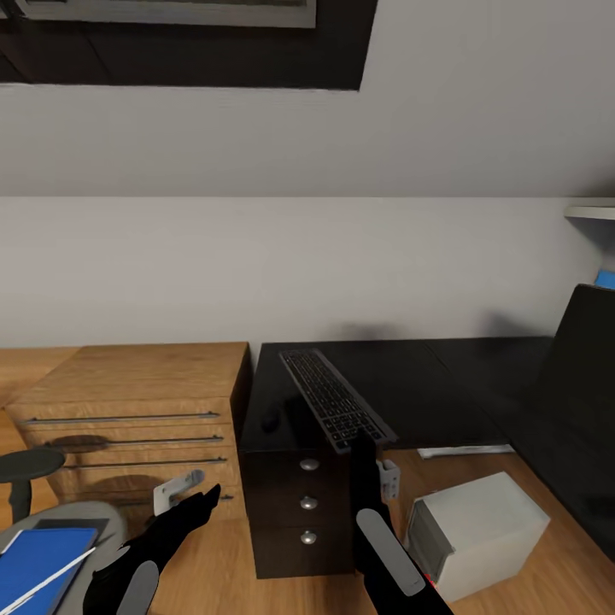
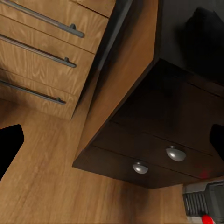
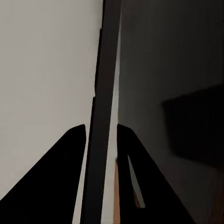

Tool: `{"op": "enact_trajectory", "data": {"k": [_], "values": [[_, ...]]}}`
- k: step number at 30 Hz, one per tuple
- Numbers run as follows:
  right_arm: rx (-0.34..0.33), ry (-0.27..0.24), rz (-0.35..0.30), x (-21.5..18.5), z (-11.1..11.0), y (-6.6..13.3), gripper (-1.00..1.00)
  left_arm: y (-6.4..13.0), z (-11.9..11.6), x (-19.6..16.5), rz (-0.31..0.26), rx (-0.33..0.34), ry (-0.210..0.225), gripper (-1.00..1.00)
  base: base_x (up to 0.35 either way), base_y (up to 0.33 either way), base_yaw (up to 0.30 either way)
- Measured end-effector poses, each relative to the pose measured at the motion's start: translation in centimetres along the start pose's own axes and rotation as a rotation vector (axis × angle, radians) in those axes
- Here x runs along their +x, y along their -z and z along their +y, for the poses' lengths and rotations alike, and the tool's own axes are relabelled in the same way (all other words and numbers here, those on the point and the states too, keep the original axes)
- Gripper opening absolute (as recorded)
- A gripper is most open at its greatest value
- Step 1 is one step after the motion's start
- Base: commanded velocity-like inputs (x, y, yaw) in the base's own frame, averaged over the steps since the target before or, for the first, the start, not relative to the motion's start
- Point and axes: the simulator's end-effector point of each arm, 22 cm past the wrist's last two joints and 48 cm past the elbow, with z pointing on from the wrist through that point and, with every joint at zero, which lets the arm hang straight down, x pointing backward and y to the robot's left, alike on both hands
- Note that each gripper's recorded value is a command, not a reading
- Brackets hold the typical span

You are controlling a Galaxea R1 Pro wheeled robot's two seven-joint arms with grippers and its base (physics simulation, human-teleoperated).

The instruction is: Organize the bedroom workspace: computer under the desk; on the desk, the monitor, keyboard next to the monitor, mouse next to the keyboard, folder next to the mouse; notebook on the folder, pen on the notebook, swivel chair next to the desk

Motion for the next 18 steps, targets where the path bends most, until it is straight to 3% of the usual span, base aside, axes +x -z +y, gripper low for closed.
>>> {"op": "enact_trajectory", "data": {"k": [10, 18], "values": [[-0.002, -0.001, 0.0, 0.0, 0.1, 0.0, -1.0, 0.0, -0.1, -0.1, -0.001, 0.005, 0.0, 1.0, 0.046, 0.002, 0.0], [0.001, -0.002, 0.0, 0.0, -0.4, -0.1, -1.0, 0.4, -0.5, -1.2, -0.033, 0.015, 0.003, 1.0, 0.001, 0.0, 0.0]]}}
